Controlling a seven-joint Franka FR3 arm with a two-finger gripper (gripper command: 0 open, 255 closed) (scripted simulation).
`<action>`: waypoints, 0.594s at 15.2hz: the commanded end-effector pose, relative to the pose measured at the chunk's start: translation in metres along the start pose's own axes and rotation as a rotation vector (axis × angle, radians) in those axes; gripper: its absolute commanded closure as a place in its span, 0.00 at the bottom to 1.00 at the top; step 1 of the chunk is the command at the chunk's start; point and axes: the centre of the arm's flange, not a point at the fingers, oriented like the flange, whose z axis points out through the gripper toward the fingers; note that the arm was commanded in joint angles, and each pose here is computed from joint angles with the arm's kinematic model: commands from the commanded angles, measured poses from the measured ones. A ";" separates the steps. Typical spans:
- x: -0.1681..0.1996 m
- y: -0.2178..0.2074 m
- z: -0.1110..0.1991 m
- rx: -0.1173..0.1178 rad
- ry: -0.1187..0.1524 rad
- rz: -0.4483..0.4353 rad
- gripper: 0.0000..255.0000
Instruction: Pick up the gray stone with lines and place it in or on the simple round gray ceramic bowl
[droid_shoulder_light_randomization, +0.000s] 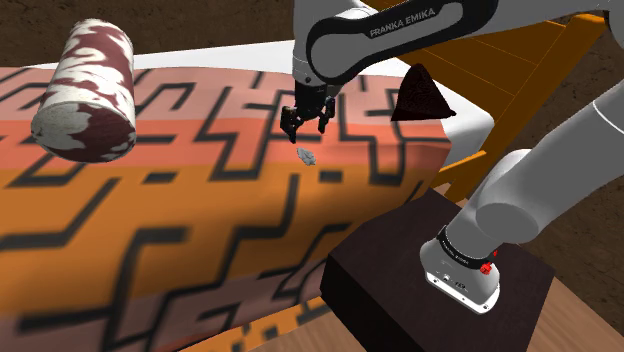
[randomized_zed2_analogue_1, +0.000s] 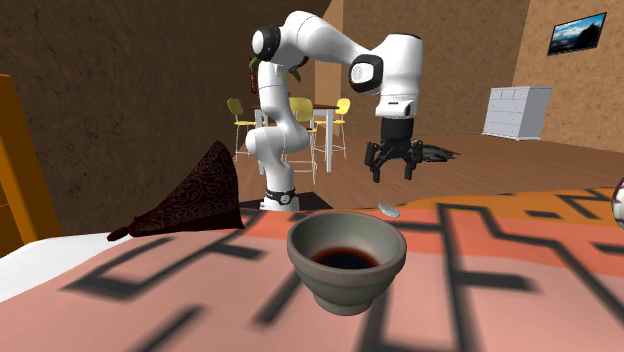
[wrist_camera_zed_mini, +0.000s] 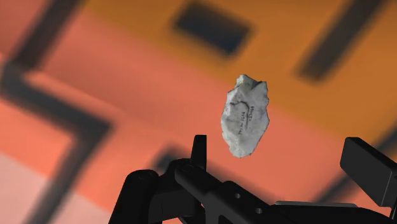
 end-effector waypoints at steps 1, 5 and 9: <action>0.010 -0.019 0.017 -0.003 -0.014 0.005 0.00; 0.009 -0.019 0.038 -0.003 -0.014 0.005 0.00; 0.009 -0.019 0.057 -0.003 -0.014 0.005 0.00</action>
